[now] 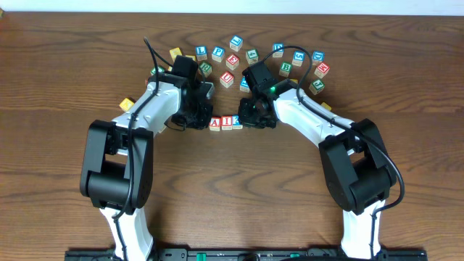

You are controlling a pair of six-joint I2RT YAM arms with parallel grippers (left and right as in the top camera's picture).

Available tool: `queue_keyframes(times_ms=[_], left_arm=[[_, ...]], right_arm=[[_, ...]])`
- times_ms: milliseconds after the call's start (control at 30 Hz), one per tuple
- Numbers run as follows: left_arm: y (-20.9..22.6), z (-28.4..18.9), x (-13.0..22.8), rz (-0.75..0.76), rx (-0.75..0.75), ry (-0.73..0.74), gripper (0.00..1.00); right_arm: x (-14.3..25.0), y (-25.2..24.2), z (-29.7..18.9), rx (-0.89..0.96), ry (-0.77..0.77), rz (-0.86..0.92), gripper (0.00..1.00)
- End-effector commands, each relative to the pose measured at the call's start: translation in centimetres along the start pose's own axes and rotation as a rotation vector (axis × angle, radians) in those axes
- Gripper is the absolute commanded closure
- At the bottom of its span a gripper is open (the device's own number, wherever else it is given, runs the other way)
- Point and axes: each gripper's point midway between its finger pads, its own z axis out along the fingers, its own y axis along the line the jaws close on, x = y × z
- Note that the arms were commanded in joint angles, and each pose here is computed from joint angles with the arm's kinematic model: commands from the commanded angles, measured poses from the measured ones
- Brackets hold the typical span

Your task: Spell out AI2

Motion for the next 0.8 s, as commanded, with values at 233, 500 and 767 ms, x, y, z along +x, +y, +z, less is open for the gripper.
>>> queue_keyframes(times_ms=[233, 500, 767], left_arm=[[-0.6, 0.5, 1.2, -0.003, 0.046, 0.048, 0.93], [-1.1, 0.6, 1.3, 0.002, 0.056, 0.054, 0.93], [-2.0, 0.9, 1.5, 0.029, 0.056, 0.062, 0.92]], right_arm=[[0.6, -0.3, 0.8, 0.016, 0.017, 0.007, 0.90], [0.6, -0.3, 0.8, 0.016, 0.017, 0.007, 0.90], [0.6, -0.3, 0.8, 0.016, 0.017, 0.007, 0.90]])
